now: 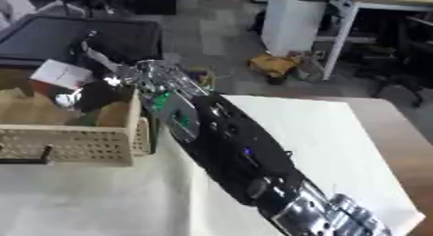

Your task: Pick up objects from table and place into drawer.

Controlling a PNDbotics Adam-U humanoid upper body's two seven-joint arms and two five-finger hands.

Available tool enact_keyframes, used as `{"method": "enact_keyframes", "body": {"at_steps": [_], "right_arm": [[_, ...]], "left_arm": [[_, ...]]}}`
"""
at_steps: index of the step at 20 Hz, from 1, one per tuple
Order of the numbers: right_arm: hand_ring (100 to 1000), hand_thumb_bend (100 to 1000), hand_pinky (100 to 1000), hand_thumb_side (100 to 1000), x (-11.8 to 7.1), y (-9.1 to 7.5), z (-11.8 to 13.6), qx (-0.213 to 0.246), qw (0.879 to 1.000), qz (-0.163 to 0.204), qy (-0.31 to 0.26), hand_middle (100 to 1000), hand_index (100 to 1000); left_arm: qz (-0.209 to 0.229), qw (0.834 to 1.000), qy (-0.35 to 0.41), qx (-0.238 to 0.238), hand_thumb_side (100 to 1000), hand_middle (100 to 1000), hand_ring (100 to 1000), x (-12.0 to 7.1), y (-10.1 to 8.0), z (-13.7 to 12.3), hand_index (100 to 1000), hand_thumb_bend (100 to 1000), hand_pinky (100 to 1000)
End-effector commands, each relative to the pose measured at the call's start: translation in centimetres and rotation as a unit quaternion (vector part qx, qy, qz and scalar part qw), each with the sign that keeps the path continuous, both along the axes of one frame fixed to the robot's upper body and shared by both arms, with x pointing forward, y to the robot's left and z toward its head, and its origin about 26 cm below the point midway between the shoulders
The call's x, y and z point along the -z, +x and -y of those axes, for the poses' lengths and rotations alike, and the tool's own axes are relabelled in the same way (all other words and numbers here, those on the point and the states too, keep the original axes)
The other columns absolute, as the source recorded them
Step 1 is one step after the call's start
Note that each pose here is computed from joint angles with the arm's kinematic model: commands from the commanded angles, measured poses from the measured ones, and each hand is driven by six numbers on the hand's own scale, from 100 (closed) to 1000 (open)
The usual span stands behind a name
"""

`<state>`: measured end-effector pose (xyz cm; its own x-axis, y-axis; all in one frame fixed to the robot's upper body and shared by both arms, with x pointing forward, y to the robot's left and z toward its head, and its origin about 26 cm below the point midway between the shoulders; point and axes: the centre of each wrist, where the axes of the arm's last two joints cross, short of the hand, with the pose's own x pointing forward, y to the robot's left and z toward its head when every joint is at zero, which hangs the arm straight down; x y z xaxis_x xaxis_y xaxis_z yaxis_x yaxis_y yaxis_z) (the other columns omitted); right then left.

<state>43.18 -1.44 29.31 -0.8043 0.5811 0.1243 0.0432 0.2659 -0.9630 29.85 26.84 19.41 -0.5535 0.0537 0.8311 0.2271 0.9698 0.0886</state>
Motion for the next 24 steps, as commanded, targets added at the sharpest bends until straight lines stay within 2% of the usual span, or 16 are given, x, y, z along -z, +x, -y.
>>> {"method": "enact_keyframes", "body": {"at_steps": [1, 5, 6, 11, 18, 24], "right_arm": [[558, 251, 583, 539, -0.9, 0.1, 0.2, -0.004, 1.000, 0.008, -0.009, 390, 684], [652, 375, 624, 588, -1.3, -0.2, 0.1, -0.018, 0.999, 0.004, -0.026, 538, 809], [657, 389, 626, 594, -1.4, -0.2, 0.2, -0.018, 0.999, 0.006, -0.027, 546, 813], [692, 452, 638, 615, -1.7, -0.3, 0.4, -0.017, 0.999, 0.011, -0.032, 576, 835], [687, 447, 637, 630, -2.0, -0.4, 0.7, -0.011, 0.999, 0.024, -0.022, 571, 828], [661, 437, 626, 652, -3.1, -0.5, 2.7, 0.013, 0.998, 0.042, 0.038, 552, 825]], "left_arm": [[0.012, 1.000, 0.008, 0.003, 1000, 571, 506, -0.5, -0.1, 0.1, 681, 121, 518], [0.012, 1.000, 0.008, 0.003, 1000, 571, 506, -0.5, -0.1, 0.1, 680, 121, 518], [0.012, 1.000, 0.009, 0.003, 1000, 571, 506, -0.5, -0.1, 0.1, 680, 120, 518], [0.012, 1.000, 0.009, 0.004, 1000, 571, 506, -0.5, -0.1, 0.1, 679, 121, 517], [0.012, 1.000, 0.007, 0.004, 1000, 569, 506, -0.5, -0.2, 0.1, 677, 121, 517], [0.016, 1.000, 0.004, 0.004, 1000, 569, 507, -0.5, -0.1, 0.0, 678, 123, 517]]}}
